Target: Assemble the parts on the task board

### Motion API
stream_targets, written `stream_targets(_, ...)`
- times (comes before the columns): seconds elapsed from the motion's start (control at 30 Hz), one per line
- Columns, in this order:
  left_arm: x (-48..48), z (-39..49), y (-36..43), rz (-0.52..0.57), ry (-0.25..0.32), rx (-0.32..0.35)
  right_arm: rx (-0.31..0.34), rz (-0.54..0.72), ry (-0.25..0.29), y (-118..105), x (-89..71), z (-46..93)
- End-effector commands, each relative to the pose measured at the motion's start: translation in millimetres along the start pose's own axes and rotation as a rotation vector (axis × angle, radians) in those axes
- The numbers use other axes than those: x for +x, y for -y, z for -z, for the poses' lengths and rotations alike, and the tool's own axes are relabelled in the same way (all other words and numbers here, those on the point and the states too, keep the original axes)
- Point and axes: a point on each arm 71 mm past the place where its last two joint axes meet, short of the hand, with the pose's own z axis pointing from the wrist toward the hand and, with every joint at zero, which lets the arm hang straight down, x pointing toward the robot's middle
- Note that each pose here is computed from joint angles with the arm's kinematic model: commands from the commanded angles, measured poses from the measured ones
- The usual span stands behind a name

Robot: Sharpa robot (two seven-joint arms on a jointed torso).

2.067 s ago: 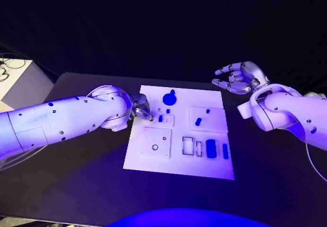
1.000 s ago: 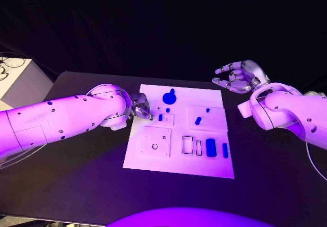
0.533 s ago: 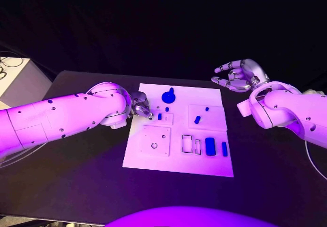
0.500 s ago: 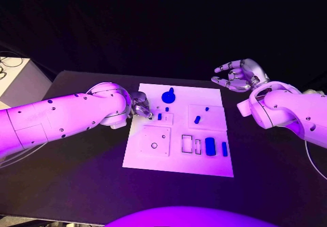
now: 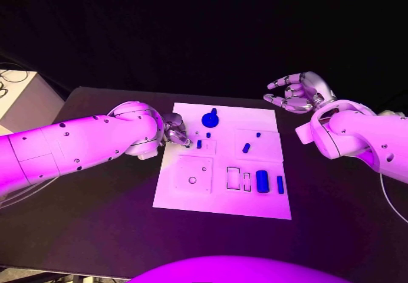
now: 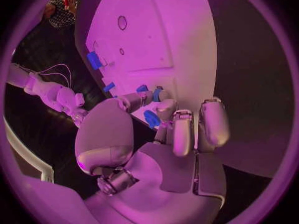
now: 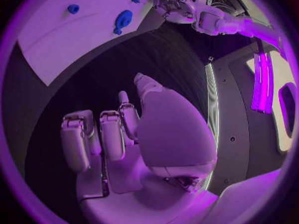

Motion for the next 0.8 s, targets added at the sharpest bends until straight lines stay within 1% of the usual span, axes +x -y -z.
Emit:
stream_targets(0.03,9.3,-1.6,-0.7,-0.01,-0.054,-0.007,-0.008,0.003,-0.007,-0.6,0.4,0.1)
stream_targets(0.47,8.4,-2.7,-2.8,-0.011,-0.053,-0.014,-0.01,0.003,-0.005,-0.7,0.1,0.4)
stream_targets(0.8,5.8,-4.5,-7.0,-0.01,-0.041,-0.026,-0.01,0.004,-0.003,-0.6,-0.4,0.7)
